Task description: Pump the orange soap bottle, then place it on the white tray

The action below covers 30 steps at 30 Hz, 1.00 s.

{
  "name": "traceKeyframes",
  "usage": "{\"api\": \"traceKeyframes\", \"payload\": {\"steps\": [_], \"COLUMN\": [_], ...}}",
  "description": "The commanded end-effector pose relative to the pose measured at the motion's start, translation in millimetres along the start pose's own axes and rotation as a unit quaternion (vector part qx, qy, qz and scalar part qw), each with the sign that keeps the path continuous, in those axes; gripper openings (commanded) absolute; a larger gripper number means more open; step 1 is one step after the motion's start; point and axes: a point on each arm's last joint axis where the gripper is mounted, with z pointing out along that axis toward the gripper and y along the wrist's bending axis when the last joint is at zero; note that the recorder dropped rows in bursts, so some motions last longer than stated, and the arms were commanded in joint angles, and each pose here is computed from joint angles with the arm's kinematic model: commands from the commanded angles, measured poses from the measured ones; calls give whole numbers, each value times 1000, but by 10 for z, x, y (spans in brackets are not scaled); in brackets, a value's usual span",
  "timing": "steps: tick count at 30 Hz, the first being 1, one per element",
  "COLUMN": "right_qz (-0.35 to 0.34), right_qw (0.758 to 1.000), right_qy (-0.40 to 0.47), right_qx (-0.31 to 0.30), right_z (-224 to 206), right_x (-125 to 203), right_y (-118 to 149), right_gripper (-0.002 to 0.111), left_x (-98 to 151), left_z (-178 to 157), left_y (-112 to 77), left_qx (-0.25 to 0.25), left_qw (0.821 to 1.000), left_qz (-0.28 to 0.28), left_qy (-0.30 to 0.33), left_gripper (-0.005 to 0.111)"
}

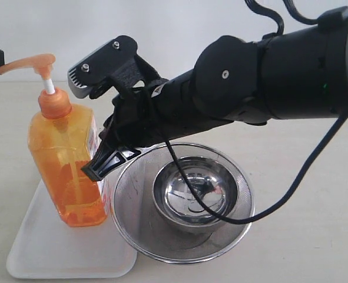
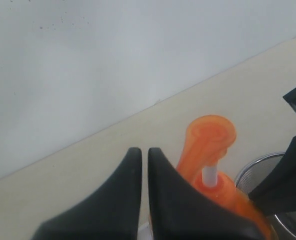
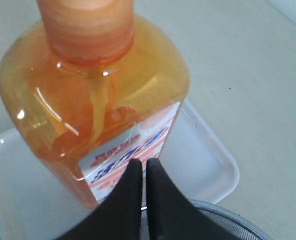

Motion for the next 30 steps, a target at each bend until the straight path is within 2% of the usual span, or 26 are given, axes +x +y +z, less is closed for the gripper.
{"api": "traceKeyframes", "payload": {"steps": [1, 7, 16, 26, 28, 30], "right_qz": [3, -16, -16, -16, -16, -16], "right_qw": [1000, 999, 1000, 1000, 1000, 1000], "right_qy": [0, -3, -4, -7, -6, -5], "right_qx": [-9, -27, -25, -22, -23, -24], "right_z": [-29, -16, -17, -16, -16, -17], "right_x": [-15, -47, -47, -53, -52, -50], "right_y": [38, 223, 214, 208, 209, 211], "right_gripper": [0, 0, 0, 0, 0, 0], "left_x": [-35, -35, -36, -118, -83, -65], "left_z": [-16, -16, -20, -196, -187, -184], "left_y": [-5, -5, -11, -67, -26, 14], "left_qx": [3, 3, 5, 0, -21, -42], "left_qw": [1000, 1000, 1000, 999, 1000, 999], "left_qz": [-1, -1, -16, -21, -5, -15], "left_qy": [-7, -7, -7, -27, -10, -1], "left_gripper": [5, 5, 5, 5, 5, 5]}}
